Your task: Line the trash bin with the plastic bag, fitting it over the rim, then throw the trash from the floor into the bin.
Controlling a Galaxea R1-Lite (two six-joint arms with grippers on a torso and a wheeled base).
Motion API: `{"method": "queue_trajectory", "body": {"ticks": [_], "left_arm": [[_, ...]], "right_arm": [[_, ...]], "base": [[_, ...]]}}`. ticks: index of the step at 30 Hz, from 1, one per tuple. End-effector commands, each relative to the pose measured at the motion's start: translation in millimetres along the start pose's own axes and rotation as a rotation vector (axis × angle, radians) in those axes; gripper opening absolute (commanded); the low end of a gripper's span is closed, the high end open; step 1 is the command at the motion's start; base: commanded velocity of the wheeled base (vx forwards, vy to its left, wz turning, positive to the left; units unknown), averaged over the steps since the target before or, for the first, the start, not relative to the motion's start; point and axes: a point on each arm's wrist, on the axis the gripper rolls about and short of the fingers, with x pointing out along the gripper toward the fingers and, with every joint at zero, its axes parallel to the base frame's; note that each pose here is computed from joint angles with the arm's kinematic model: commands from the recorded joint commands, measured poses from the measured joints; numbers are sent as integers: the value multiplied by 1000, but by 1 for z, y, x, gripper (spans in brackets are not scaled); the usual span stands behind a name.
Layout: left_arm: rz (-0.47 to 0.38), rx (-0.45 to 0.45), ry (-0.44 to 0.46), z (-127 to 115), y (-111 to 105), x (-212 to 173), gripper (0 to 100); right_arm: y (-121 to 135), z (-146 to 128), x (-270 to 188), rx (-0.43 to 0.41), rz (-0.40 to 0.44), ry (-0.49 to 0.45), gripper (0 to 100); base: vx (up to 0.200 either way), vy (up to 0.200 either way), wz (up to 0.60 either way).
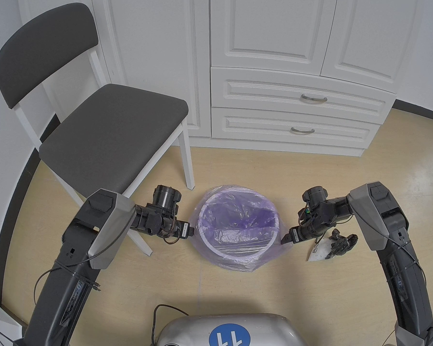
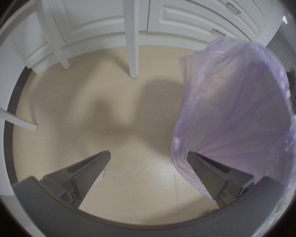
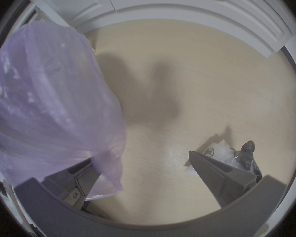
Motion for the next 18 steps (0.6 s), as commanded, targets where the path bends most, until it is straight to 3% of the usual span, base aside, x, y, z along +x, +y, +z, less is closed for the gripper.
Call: {"method": "queue_trajectory", "body": {"ticks": [1, 7, 10, 11, 15, 18], "left_arm": [[-10, 5, 50, -21, 5, 20, 100], [-32, 20, 49, -21, 4, 20, 100], [-34, 18, 28, -8, 3, 9, 100], [-34, 15, 5, 3, 1, -1, 100], [-39, 22, -8, 30, -3, -60, 100], [-48, 42, 23, 26, -14, -101, 100]], "right_arm": [[-4, -16, 20, 5, -2, 45, 100], [-5, -15, 20, 13, 0, 37, 100], [-4, 8, -8, 28, 4, -26, 100], [-4, 20, -26, 44, 6, -66, 100], [-1, 25, -97, 83, 66, -80, 100], [-2, 16, -141, 48, 78, -127, 100]], "base": [[0, 0, 0], [0, 0, 0], [0, 0, 0], [0, 0, 0], [0, 0, 0], [0, 0, 0]]}}
